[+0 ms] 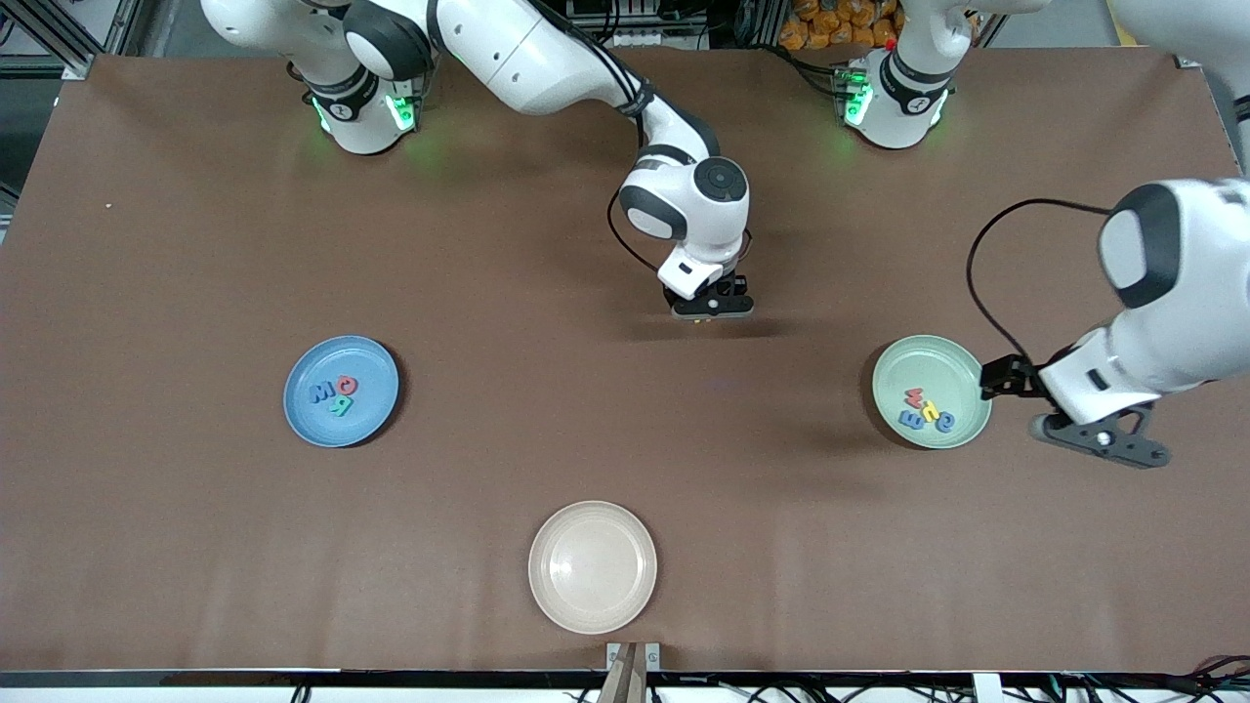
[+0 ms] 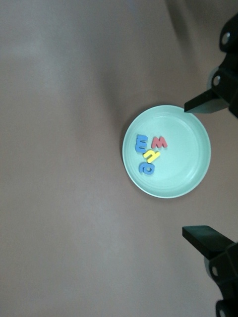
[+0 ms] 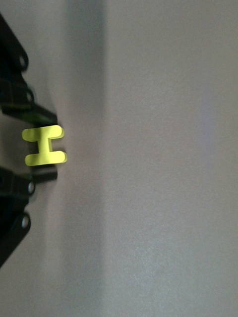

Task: Sort uppercase to blue plate, lowercase to green plate
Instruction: 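Grasp the yellow H with the right gripper while the left gripper withdraws, then carry the yellow H to the blue plate with the right gripper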

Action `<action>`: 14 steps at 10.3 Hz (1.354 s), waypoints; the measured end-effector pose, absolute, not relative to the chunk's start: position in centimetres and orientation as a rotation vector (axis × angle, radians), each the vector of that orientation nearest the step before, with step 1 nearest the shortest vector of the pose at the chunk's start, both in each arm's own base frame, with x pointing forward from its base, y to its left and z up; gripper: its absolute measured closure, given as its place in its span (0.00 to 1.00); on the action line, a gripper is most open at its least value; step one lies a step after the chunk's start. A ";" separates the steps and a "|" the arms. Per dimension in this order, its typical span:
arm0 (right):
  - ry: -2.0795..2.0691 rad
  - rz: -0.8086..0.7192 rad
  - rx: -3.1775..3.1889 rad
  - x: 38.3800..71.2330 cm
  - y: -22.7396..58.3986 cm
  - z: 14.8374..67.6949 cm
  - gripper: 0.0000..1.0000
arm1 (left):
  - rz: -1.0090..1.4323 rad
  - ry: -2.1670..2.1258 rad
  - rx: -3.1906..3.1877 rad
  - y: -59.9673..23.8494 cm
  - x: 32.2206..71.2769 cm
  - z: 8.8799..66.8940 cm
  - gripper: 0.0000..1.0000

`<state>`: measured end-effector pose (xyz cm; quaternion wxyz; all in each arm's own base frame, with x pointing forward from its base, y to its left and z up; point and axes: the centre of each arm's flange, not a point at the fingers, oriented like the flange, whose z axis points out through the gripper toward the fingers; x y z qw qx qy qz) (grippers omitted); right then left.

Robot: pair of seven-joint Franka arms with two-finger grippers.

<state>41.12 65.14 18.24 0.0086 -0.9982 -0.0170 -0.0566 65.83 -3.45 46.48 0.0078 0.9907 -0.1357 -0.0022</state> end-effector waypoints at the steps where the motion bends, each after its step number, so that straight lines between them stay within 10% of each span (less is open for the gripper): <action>1: -0.057 -0.183 -3.120 41.2 65.1 18.3 0.67 | -0.018 -0.338 3.105 -3.1 65.4 49.5 0.00; 7: 0.037 -0.082 -3.152 48.7 59.7 29.3 0.67 | -0.039 -0.015 3.144 -3.7 62.3 58.6 0.00; 14: 0.468 0.361 -3.145 63.8 30.4 40.4 0.67 | -0.016 -0.040 3.188 -4.6 61.6 61.6 0.00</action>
